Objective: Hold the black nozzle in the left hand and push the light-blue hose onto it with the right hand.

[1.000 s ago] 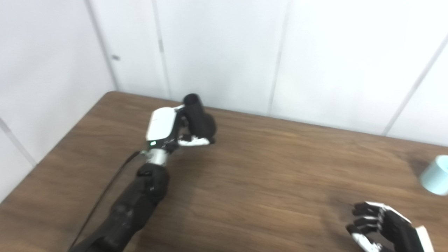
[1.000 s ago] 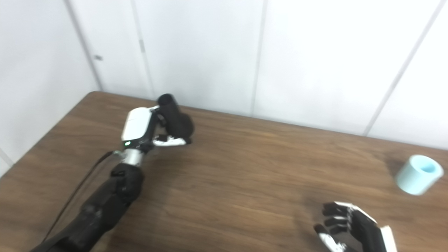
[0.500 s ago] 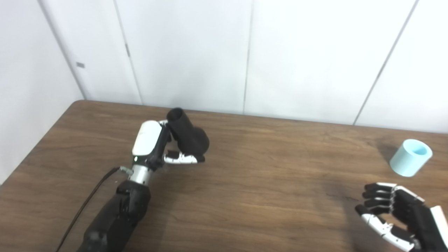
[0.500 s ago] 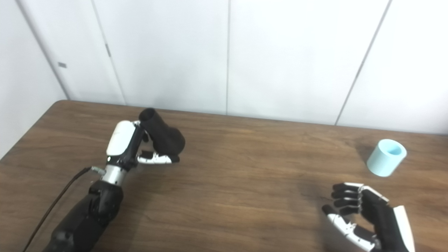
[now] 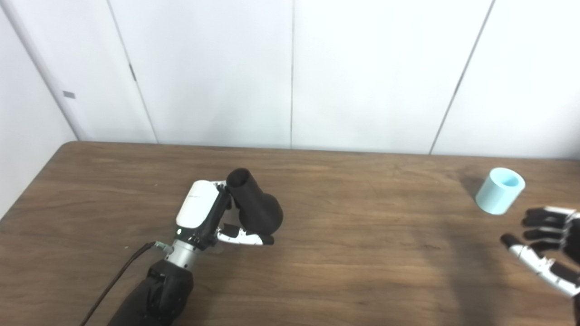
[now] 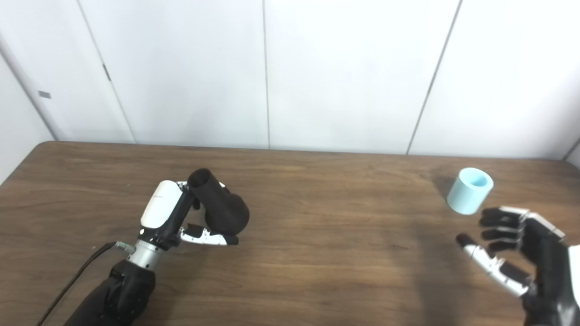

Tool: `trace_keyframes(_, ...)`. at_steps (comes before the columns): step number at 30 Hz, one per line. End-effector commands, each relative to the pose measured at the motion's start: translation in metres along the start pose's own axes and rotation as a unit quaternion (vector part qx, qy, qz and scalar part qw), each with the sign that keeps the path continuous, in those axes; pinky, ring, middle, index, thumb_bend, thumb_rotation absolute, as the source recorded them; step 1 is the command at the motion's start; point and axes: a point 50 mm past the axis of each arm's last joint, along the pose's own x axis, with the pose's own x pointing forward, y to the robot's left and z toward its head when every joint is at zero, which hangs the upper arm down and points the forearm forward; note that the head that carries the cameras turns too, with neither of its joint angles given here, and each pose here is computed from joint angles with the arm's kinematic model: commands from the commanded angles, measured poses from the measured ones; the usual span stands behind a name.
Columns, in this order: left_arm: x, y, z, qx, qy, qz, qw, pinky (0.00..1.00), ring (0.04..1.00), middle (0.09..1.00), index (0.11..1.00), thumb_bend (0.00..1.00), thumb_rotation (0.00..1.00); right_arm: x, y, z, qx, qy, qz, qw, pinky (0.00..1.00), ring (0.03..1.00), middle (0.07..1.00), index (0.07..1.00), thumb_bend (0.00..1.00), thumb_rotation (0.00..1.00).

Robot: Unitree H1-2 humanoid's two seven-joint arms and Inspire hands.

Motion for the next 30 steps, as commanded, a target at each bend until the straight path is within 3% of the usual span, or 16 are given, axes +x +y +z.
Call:
trace_keyframes(1,-0.047,-0.056,0.021,-0.062,0.02,-0.039,0.997,0.19,0.255,0.404,0.517,0.51,0.0,0.005,-0.004,0.007,0.009,-0.034,-0.031,0.999,0.42,0.52,0.56,0.49,0.5,0.11)
trace_keyframes(3,-0.048,-0.062,0.027,-0.065,0.01,-0.043,0.997,0.17,0.233,0.397,0.515,0.51,0.0,0.007,-0.007,0.002,-0.006,-0.039,-0.056,0.998,0.4,0.495,0.557,0.489,0.5,0.12)
trace_keyframes(4,-0.048,-0.065,0.031,-0.068,0.006,-0.046,0.997,0.16,0.22,0.395,0.514,0.51,0.0,0.008,-0.009,0.0,-0.01,-0.036,-0.063,0.997,0.28,0.36,0.571,0.489,0.51,0.12)
trace_keyframes(5,-0.049,-0.069,0.034,-0.071,0.002,-0.049,0.996,0.15,0.212,0.432,0.497,0.52,0.0,0.008,-0.009,-0.003,-0.004,-0.026,-0.067,0.997,0.24,0.322,0.583,0.49,0.51,0.12)
trace_keyframes(6,-0.049,-0.072,0.037,-0.073,-0.003,-0.053,0.996,0.14,0.2,0.456,0.488,0.52,0.0,0.008,-0.01,-0.005,0.014,-0.014,-0.064,0.998,0.3,0.4,0.596,0.491,0.51,0.13)
trace_keyframes(8,-0.049,-0.076,0.042,-0.075,-0.012,-0.059,0.995,0.13,0.18,0.467,0.482,0.52,0.0,0.007,-0.007,-0.006,0.03,0.003,-0.064,0.997,0.48,0.572,0.643,0.648,0.66,0.12)
trace_keyframes(11,-0.05,-0.084,0.046,-0.082,-0.021,-0.073,0.994,0.11,0.164,0.471,0.481,0.52,0.0,0.01,-0.004,-0.012,0.015,0.01,-0.063,0.998,0.6,0.682,0.708,0.762,0.72,0.17)
trace_keyframes(16,-0.059,-0.101,0.05,-0.087,-0.029,-0.103,0.99,0.14,0.195,0.472,0.481,0.52,0.0,0.023,-0.002,-0.025,-0.015,0.01,-0.053,0.998,0.67,0.746,0.777,0.844,0.77,0.25)
trace_keyframes(21,-0.067,-0.112,0.054,-0.089,-0.034,-0.119,0.988,0.17,0.229,0.399,0.514,0.51,0.0,0.036,0.003,-0.032,-0.018,0.032,-0.047,0.998,0.74,0.804,0.815,0.873,0.82,0.3)
trace_keyframes(30,-0.084,-0.12,0.043,-0.055,-0.039,-0.148,0.987,0.21,0.292,0.431,0.522,0.52,0.0,0.059,0.022,-0.043,-0.008,0.049,-0.027,0.998,0.77,0.819,0.845,0.906,0.85,0.34)
